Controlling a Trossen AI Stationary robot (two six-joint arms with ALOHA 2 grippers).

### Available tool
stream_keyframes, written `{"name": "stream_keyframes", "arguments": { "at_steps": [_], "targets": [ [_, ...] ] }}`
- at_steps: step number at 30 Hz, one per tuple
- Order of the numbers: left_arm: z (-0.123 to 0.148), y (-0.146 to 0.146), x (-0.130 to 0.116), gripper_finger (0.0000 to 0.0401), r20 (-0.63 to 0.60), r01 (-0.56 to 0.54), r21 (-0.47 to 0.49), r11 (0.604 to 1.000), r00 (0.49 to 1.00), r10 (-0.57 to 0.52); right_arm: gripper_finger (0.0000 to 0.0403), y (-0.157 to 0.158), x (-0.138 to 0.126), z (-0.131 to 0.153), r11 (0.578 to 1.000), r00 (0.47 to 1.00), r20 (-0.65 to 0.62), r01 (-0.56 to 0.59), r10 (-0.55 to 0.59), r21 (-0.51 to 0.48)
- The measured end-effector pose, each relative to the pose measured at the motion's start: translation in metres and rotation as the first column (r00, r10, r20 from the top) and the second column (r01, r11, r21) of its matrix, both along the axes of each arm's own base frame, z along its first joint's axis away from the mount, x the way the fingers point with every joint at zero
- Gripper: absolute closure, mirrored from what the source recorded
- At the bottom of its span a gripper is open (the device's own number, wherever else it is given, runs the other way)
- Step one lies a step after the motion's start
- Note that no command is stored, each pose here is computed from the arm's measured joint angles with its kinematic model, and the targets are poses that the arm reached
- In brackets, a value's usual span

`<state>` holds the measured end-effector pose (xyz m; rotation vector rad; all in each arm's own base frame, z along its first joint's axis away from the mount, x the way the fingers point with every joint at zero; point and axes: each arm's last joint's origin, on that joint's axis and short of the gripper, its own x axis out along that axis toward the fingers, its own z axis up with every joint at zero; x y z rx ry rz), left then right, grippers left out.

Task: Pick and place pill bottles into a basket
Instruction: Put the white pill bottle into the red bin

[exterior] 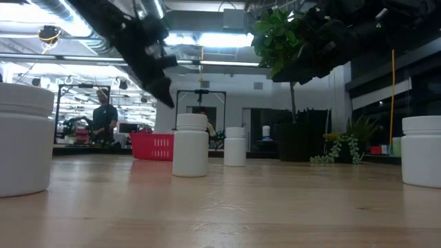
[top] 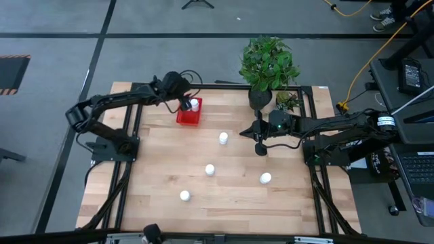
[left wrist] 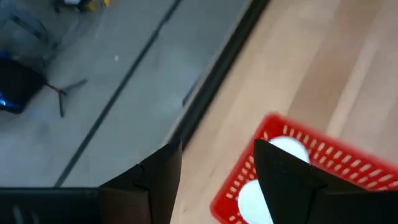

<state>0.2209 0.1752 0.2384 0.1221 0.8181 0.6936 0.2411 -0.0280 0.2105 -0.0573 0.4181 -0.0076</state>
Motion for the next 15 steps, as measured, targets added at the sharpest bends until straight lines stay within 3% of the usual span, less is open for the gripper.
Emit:
{"name": "stream_keyframes", "arguments": {
  "at_steps": [2,6,15],
  "targets": [
    [0.013,-0.009,-0.004,0.0207,0.056,0.031,0.004,1.000,0.998,-0.031,0.0392,0.000,0.000,0.000,1.000,1.000,0.000,-0.001,0.001,-0.001],
    [0.033,-0.035,-0.010,0.0207,0.128,0.193,-0.029,0.981,0.974,-0.188,0.0392,0.000,0.000,-0.001,1.000,1.000,-0.006,-0.002,0.002,-0.003],
    [0.047,-0.108,-0.001,0.0238,0.215,0.461,-0.134,0.877,0.878,-0.428,0.0392,0.001,-0.001,-0.001,0.999,1.000,-0.018,-0.016,0.016,-0.029]
  ]
}}
